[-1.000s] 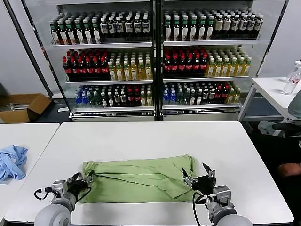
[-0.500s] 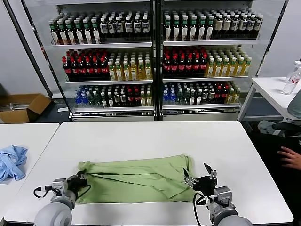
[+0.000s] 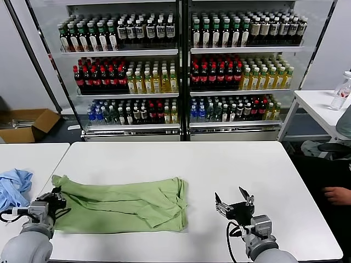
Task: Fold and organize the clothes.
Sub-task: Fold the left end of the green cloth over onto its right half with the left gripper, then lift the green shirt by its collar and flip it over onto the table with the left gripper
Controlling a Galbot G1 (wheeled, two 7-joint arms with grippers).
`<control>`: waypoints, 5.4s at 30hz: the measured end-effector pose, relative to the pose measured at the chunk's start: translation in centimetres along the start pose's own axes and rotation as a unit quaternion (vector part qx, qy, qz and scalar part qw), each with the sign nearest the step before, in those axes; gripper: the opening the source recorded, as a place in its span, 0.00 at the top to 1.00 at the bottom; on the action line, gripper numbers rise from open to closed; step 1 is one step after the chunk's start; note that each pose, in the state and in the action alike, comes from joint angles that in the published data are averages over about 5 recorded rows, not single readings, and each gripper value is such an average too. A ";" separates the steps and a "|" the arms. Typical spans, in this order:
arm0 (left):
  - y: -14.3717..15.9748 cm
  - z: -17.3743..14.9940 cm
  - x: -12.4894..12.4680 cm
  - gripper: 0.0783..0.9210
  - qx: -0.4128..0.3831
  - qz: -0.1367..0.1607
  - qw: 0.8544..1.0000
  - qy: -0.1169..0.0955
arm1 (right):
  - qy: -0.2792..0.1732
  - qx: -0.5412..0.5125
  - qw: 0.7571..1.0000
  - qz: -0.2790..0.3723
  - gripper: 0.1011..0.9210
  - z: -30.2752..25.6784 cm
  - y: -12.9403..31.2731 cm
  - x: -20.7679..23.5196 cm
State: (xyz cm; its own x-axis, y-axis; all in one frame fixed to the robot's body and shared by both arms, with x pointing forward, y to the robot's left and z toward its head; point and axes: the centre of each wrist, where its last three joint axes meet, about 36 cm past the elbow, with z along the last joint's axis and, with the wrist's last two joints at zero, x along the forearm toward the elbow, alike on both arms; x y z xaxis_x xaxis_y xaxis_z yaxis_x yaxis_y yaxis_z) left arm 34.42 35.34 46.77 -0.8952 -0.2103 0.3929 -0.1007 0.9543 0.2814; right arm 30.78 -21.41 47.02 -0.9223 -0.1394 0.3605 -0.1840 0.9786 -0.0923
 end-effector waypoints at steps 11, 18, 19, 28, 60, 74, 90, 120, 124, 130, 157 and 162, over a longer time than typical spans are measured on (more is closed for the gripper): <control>-9.6 -1.5 3.1 1.00 0.133 0.177 0.975 -0.003 | 0.002 0.002 1.000 0.007 0.12 0.2 0.0 0.1; -14.1 -2.5 2.9 1.00 0.184 0.232 0.955 0.001 | 0.004 0.005 1.000 0.011 0.12 0.3 -0.2 0.0; -14.6 -2.6 2.8 1.00 0.189 0.237 0.953 0.001 | 0.004 0.005 1.000 0.011 0.12 0.4 -0.2 0.0; -18.1 -4.3 2.3 1.00 0.222 0.275 0.935 -0.001 | 0.006 0.007 1.000 0.013 0.12 0.5 -0.2 0.0; -11.6 0.7 0.9 0.17 0.126 0.131 0.983 0.005 | -0.004 0.011 1.000 0.002 0.12 -0.1 0.0 -0.6; -12.1 3.4 -0.1 0.12 0.115 0.117 0.986 0.043 | -0.002 0.008 1.000 0.001 0.12 0.2 0.1 -0.8; -12.4 4.4 -0.5 0.60 0.147 0.136 0.977 0.068 | -0.002 0.005 1.000 -0.001 0.12 0.2 0.3 -0.5; 7.4 -3.7 1.7 0.96 0.093 0.055 0.993 -0.046 | -0.014 0.007 1.000 0.003 0.12 -0.5 0.0 -0.5; 5.2 -4.3 2.8 0.96 0.095 0.080 0.990 -0.064 | -0.013 0.008 1.000 0.007 0.12 -0.4 -0.2 -0.2; -3.0 -2.7 4.1 0.96 0.113 0.165 0.978 -0.054 | -0.012 0.007 1.000 0.012 0.12 -0.3 -0.4 0.0; -22.3 -4.5 3.6 0.64 0.199 0.308 0.926 -0.089 | -0.016 0.011 1.000 0.018 0.12 -0.8 -0.9 -0.4; -20.8 -4.5 3.8 0.48 0.186 0.297 0.929 -0.117 | -0.016 0.008 1.000 0.014 0.12 -0.7 -0.6 -1.0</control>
State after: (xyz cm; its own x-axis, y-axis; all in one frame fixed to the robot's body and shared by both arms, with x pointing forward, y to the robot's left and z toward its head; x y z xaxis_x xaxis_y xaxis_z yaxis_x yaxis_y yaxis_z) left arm 35.01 13.71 46.32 -0.9062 0.3878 0.1688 0.3378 0.9038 -0.2628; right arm 32.04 -21.78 47.39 -0.9374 -0.1165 0.3282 -0.1626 0.9798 -0.1165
